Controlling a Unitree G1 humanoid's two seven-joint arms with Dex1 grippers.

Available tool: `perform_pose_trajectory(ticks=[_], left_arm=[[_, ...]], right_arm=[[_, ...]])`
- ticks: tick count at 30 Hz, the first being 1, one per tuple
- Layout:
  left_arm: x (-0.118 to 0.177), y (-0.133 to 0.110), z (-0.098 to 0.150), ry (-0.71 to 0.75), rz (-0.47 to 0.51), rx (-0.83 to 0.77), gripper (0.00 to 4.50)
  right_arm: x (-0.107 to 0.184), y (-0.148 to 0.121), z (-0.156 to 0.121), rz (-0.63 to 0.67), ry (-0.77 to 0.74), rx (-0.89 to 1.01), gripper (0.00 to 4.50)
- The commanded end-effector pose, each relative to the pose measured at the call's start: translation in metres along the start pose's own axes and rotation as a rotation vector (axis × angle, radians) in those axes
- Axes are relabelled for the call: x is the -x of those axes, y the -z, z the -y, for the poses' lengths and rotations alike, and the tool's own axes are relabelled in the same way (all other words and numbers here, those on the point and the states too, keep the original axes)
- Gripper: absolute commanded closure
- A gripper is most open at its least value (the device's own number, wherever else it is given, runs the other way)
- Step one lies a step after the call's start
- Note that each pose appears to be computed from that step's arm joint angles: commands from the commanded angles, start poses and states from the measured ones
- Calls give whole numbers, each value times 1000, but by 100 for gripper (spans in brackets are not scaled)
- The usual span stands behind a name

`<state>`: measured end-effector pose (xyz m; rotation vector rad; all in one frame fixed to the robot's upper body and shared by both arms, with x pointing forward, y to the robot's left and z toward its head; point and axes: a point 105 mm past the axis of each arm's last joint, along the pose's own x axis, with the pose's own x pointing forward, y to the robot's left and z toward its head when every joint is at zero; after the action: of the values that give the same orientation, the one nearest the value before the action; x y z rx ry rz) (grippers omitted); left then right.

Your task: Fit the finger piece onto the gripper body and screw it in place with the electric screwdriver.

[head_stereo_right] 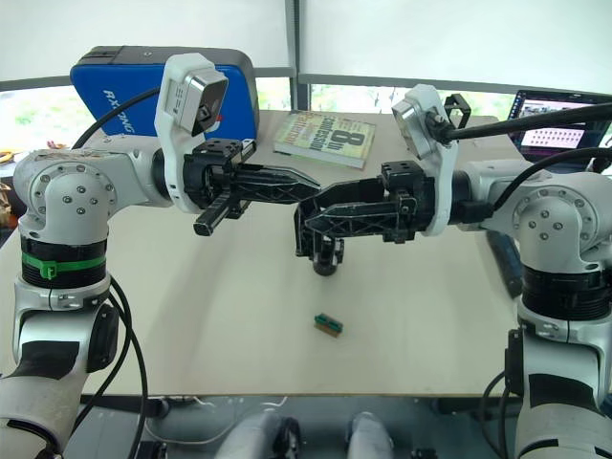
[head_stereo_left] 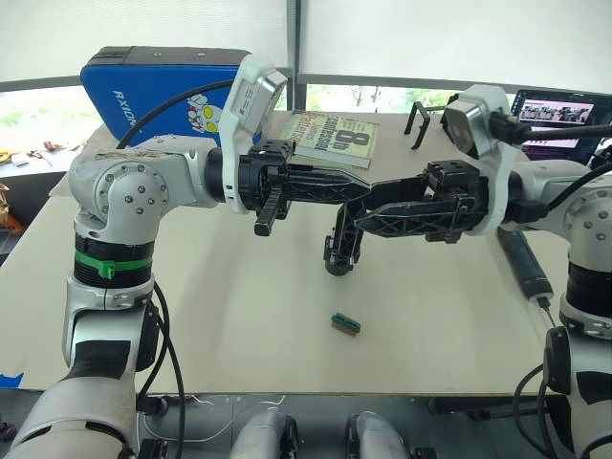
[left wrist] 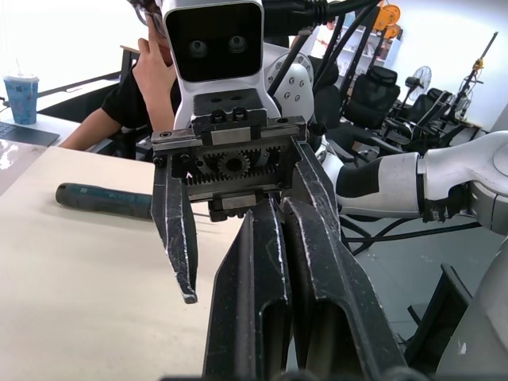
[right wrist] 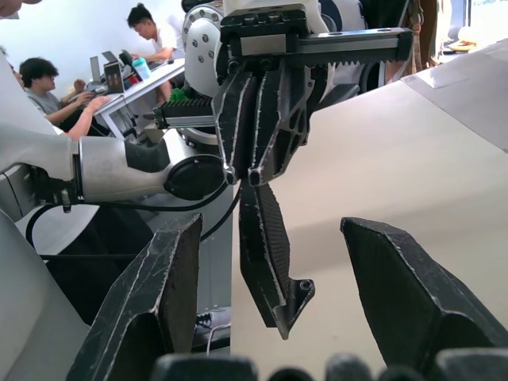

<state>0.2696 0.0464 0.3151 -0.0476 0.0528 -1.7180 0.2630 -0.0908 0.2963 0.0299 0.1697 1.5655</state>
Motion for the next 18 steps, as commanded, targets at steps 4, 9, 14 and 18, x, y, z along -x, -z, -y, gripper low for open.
perform_pose_trajectory(ticks=[4,9,14,18], left_arm=[[1,-17,5,7,66,-28,450],[0,-16,6,10,68,-27,450],[-1,-17,5,8,72,-21,450],[-1,-16,5,7,75,-17,450]], right_arm=[[-6,-4,-7,36,5,31,140],[-8,-4,-6,55,22,31,163],[-10,-9,-8,74,13,31,218],[-10,-10,-10,76,2,26,218]])
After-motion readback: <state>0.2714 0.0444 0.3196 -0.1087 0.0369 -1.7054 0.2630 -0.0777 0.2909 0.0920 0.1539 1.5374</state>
